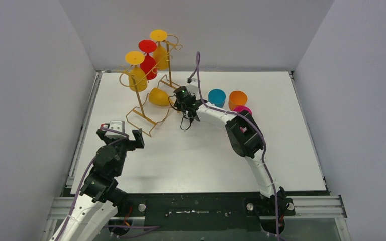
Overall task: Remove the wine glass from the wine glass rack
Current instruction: Pick up the wine glass at the center of the board.
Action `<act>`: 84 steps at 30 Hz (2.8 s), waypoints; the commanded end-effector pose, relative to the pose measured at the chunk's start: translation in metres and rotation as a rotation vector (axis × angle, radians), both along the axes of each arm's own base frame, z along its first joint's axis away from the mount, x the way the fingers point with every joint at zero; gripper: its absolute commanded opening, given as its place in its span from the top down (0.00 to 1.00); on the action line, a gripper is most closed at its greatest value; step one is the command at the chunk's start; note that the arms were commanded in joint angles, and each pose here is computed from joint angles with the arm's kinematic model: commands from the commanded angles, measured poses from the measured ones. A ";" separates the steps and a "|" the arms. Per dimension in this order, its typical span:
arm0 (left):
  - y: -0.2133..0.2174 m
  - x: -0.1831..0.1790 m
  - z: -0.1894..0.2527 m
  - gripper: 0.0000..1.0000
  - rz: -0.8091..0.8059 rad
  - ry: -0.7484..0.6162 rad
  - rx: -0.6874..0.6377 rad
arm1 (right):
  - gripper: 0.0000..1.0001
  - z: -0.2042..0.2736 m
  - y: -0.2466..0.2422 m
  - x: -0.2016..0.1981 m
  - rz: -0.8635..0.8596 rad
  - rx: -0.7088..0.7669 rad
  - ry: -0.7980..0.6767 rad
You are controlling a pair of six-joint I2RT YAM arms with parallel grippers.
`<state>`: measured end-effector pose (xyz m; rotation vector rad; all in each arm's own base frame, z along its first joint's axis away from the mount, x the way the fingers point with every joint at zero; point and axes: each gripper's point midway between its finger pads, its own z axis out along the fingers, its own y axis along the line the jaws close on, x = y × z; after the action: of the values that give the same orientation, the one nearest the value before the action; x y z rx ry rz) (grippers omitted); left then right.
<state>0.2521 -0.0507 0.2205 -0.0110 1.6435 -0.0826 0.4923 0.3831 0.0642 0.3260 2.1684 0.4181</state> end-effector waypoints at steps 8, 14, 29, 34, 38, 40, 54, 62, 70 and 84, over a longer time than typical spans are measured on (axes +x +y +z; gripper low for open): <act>-0.001 0.002 0.013 0.03 -0.009 -0.035 -0.007 | 0.79 0.022 0.005 0.004 -0.015 0.068 -0.040; -0.002 0.002 0.012 0.03 -0.013 -0.032 -0.006 | 0.88 0.038 0.006 0.005 -0.020 0.097 -0.059; 0.001 0.001 0.015 0.03 0.000 -0.044 -0.011 | 1.00 0.068 0.004 -0.003 -0.024 0.167 -0.080; 0.002 0.000 0.017 0.02 0.004 -0.052 -0.016 | 1.00 0.071 -0.005 -0.012 -0.030 0.163 -0.086; 0.002 0.000 0.017 0.03 0.008 -0.053 -0.016 | 1.00 0.078 -0.007 -0.020 -0.021 0.169 -0.089; 0.003 0.000 0.018 0.03 0.010 -0.056 -0.018 | 1.00 0.082 -0.005 -0.028 -0.003 0.167 -0.096; -0.011 -0.011 0.039 0.03 -0.097 -0.150 -0.057 | 1.00 0.089 -0.007 -0.088 0.157 0.180 -0.047; -0.042 -0.014 0.044 0.03 -0.268 -0.152 -0.057 | 1.00 0.110 -0.017 -0.137 0.287 0.263 -0.067; -0.091 -0.030 0.047 0.03 -0.553 -0.129 -0.076 | 1.00 0.114 -0.042 -0.182 0.438 0.251 -0.110; -0.159 -0.109 0.072 0.18 -1.165 -0.100 -0.130 | 1.00 0.155 -0.093 -0.214 0.625 0.303 -0.294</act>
<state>0.1805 -0.1935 0.2580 0.6444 1.4782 -0.8908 0.2797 0.2891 0.1756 -0.1701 2.0570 0.9996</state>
